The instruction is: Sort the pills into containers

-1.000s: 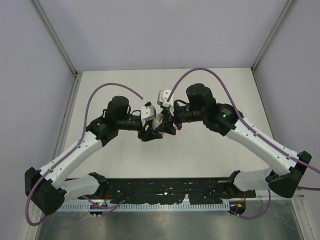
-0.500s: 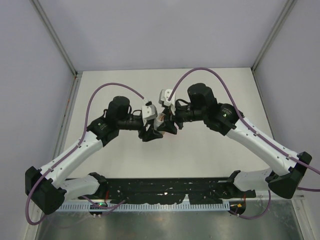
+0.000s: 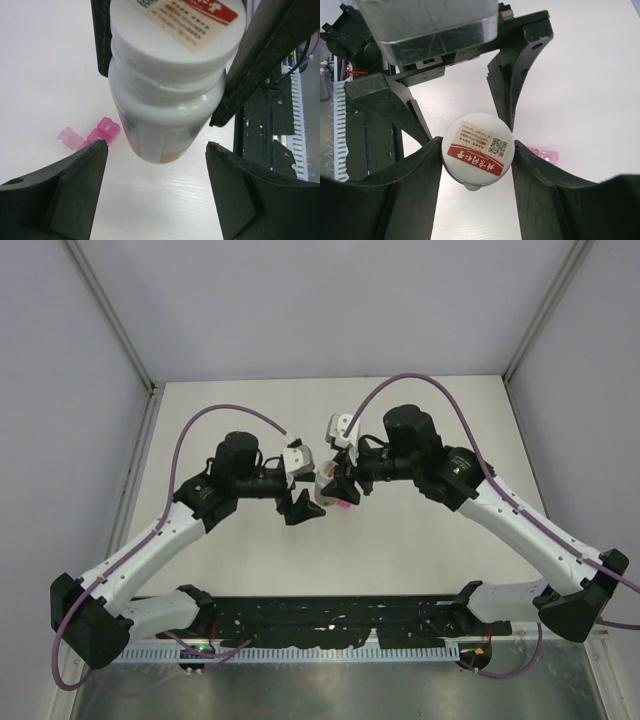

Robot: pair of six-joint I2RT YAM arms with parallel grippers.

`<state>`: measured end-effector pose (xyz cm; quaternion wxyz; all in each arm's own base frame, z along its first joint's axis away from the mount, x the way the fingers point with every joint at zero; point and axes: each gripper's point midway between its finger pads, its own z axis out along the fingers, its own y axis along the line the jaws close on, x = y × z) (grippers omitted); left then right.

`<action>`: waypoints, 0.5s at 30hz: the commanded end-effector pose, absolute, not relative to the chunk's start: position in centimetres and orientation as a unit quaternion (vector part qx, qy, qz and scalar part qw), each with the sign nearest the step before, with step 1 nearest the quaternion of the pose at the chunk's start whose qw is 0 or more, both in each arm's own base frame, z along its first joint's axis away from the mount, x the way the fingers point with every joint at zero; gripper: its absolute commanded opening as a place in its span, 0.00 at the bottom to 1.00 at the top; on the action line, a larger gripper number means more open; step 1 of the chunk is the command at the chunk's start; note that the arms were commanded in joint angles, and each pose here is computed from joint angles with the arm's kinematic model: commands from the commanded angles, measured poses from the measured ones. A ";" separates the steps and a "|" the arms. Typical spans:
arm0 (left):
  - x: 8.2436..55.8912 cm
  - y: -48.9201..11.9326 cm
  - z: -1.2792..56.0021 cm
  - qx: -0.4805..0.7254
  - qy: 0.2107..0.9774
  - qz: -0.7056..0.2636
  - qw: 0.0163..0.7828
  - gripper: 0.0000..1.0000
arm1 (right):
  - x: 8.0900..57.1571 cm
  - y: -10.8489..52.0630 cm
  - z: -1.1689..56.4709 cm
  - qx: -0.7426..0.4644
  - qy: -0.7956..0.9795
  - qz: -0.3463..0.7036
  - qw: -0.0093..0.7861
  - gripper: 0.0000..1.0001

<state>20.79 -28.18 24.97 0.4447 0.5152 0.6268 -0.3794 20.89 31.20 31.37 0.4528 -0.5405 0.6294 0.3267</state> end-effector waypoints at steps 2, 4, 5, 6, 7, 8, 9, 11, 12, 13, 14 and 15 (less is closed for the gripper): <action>22.0 -27.7 26.7 0.502 0.622 -0.362 0.480 0.84 | 22.6 29.6 33.8 -0.506 0.627 0.308 0.505 0.20; 22.4 -27.4 26.7 0.497 0.626 -0.353 0.486 0.86 | 23.6 28.8 33.6 -0.490 0.641 0.291 0.515 0.19; 22.4 -27.3 26.7 0.495 0.627 -0.351 0.489 0.86 | 24.2 28.4 33.4 -0.482 0.649 0.285 0.516 0.20; 22.6 -27.1 26.9 0.492 0.629 -0.346 0.493 0.87 | 24.7 28.0 33.3 -0.473 0.655 0.277 0.520 0.20; 22.8 -26.9 26.8 0.489 0.632 -0.339 0.496 0.87 | 25.3 27.5 32.8 -0.463 0.666 0.270 0.520 0.19; 22.9 -26.7 27.0 0.487 0.633 -0.333 0.501 0.88 | 25.9 27.2 32.7 -0.454 0.672 0.262 0.522 0.19; 23.1 -26.5 27.0 0.484 0.635 -0.329 0.504 0.88 | 26.3 26.7 32.0 -0.447 0.682 0.258 0.519 0.20; 23.3 -26.2 27.1 0.478 0.638 -0.322 0.510 0.88 | 27.7 25.6 31.2 -0.424 0.699 0.238 0.524 0.20; 23.4 -26.0 27.1 0.476 0.640 -0.318 0.513 0.89 | 28.4 25.0 31.0 -0.413 0.704 0.230 0.531 0.20; 23.5 -25.9 27.2 0.473 0.640 -0.316 0.516 0.88 | 29.0 24.7 30.5 -0.402 0.709 0.227 0.533 0.19; 23.6 -25.8 27.2 0.470 0.642 -0.315 0.517 0.88 | 29.8 23.9 30.1 -0.388 0.717 0.218 0.537 0.20; 23.6 -25.7 27.3 0.470 0.641 -0.313 0.521 0.88 | 30.4 23.5 29.5 -0.374 0.723 0.212 0.541 0.19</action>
